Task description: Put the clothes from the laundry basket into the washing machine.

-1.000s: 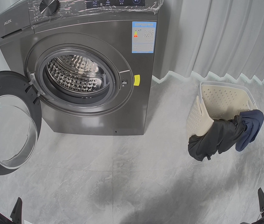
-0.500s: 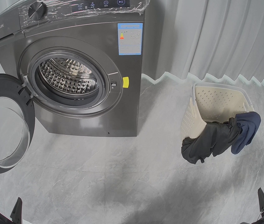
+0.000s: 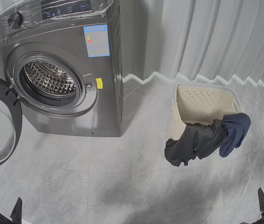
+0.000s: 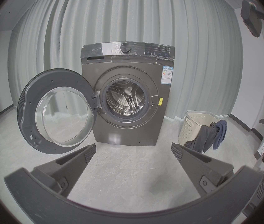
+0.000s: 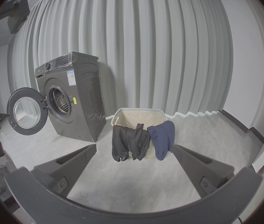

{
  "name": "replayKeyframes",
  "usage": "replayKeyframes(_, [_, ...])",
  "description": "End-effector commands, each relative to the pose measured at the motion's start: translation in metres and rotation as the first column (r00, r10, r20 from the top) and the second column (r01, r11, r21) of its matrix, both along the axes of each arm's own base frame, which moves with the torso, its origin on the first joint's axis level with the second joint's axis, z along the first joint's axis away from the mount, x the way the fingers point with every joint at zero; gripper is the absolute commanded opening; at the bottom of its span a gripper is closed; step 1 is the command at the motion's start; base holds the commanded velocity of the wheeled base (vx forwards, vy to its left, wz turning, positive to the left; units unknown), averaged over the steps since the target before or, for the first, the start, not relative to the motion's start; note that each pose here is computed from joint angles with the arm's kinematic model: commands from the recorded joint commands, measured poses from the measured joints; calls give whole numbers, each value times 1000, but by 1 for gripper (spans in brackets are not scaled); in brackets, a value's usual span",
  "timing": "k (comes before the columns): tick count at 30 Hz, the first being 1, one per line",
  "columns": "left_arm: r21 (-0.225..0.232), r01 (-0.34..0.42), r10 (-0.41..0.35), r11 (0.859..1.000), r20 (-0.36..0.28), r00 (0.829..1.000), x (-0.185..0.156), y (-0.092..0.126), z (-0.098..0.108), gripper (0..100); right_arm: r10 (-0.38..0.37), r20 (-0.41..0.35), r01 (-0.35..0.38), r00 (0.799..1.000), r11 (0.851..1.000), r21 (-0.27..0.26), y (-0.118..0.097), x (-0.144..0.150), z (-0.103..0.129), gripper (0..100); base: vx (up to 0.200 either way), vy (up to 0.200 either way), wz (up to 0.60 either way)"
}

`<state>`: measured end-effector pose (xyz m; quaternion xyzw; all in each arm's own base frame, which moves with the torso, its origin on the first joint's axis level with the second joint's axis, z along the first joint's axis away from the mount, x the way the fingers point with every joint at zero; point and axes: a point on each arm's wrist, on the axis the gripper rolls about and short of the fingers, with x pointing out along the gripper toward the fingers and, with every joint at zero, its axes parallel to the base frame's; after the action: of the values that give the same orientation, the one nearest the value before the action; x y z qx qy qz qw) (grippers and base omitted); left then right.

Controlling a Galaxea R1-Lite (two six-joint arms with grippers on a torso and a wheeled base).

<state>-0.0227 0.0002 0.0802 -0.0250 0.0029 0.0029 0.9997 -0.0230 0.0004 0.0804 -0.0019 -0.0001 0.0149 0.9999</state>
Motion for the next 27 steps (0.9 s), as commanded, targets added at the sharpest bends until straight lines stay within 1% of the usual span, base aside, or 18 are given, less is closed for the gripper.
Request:
replayKeyframes(1, [-1,0,0,1000,-2,1000,0,0,-4,100,1,-3,-1,1000,1000,-1,0,0,-5,100,0,-200,0])
replayKeyframes(27, [-1,0,0,1000,-2,1000,0,0,-4,100,1,-2,-1,1000,1000,-1,0,0,-5,100,0,-200,0])
